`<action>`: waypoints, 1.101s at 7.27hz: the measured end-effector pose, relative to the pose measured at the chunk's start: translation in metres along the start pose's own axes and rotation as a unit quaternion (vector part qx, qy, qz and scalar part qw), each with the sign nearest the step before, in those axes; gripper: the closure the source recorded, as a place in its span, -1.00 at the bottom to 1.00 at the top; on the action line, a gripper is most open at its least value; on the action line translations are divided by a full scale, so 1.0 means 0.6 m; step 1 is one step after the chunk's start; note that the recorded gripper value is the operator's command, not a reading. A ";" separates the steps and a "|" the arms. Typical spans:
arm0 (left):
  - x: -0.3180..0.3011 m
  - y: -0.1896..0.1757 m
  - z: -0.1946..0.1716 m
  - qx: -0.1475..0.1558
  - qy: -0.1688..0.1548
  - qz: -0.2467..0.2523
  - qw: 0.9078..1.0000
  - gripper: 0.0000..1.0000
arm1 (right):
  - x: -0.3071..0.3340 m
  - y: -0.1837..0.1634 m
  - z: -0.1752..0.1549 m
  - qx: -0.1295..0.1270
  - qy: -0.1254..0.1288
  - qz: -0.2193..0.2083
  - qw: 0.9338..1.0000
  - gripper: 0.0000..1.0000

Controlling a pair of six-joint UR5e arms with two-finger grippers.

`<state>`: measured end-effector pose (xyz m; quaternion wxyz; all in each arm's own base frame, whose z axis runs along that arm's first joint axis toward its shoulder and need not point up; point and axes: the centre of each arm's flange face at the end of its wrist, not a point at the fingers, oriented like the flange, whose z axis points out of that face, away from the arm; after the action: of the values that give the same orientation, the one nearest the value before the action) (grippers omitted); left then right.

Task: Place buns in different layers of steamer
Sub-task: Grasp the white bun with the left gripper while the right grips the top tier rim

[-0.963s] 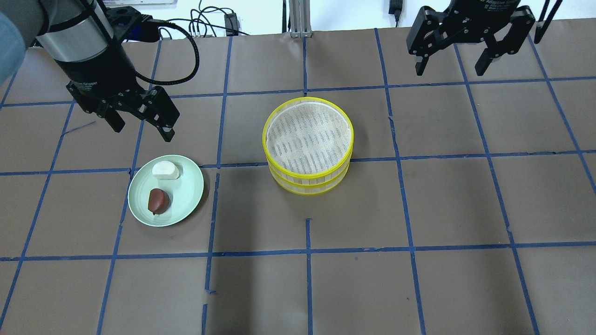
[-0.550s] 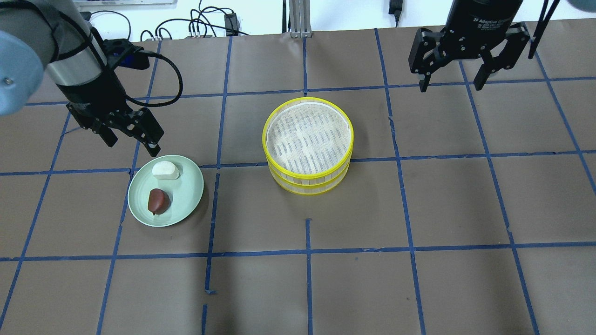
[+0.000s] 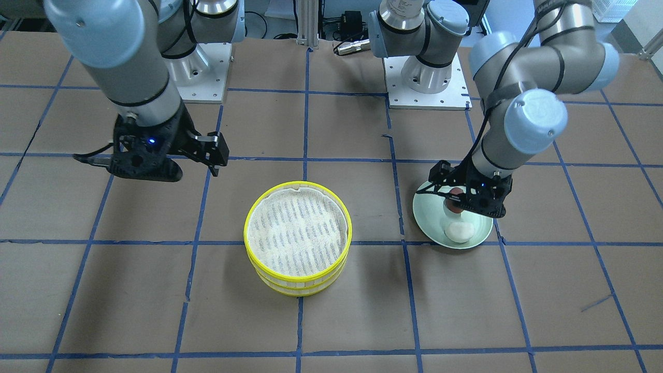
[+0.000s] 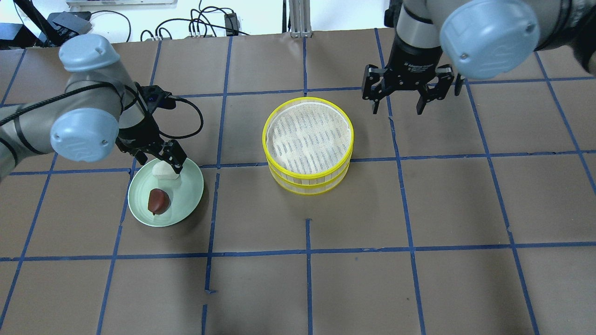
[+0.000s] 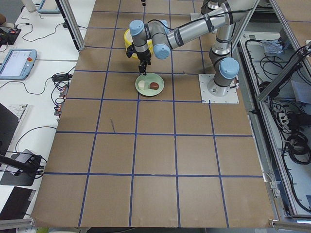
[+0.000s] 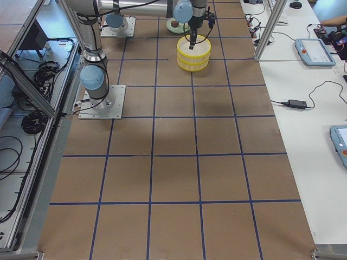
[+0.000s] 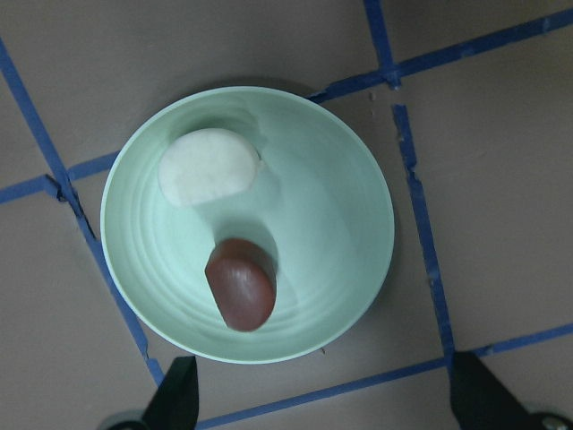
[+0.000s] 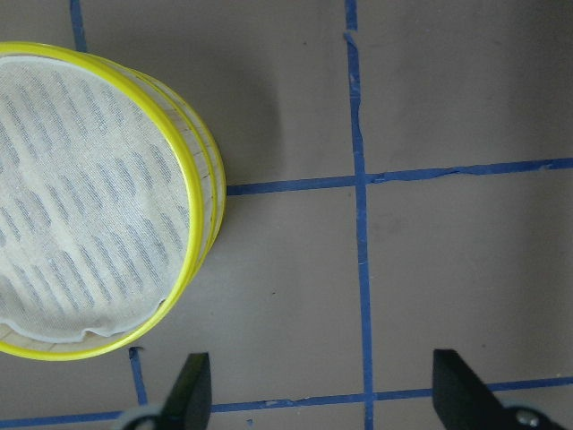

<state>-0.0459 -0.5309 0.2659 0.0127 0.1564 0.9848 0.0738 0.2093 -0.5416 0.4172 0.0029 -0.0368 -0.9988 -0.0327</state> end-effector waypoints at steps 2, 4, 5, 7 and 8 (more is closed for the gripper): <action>-0.030 -0.024 0.047 0.002 -0.020 0.018 1.000 -1.00 | -0.059 -0.019 0.064 0.010 -0.002 -0.003 1.000 -0.77; -0.048 -0.042 0.082 0.003 -0.023 0.016 1.000 -1.00 | -0.094 -0.034 0.119 0.019 -0.004 0.001 1.000 -0.70; -0.053 -0.053 0.102 0.005 -0.024 0.014 1.000 -0.79 | -0.103 -0.047 0.150 0.019 -0.004 0.002 1.000 -0.66; -0.057 -0.060 0.126 0.007 -0.024 0.011 1.000 0.83 | -0.110 -0.066 0.191 0.020 -0.002 0.002 1.000 -0.60; -0.059 -0.059 0.128 0.006 -0.024 0.008 1.000 0.90 | -0.112 -0.073 0.207 0.022 0.001 0.001 1.000 -0.53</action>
<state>-0.0196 -0.5645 0.1847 0.0349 0.1660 0.9834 0.0637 0.2724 -0.5822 0.2897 0.0050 -0.0373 -0.9992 -0.0109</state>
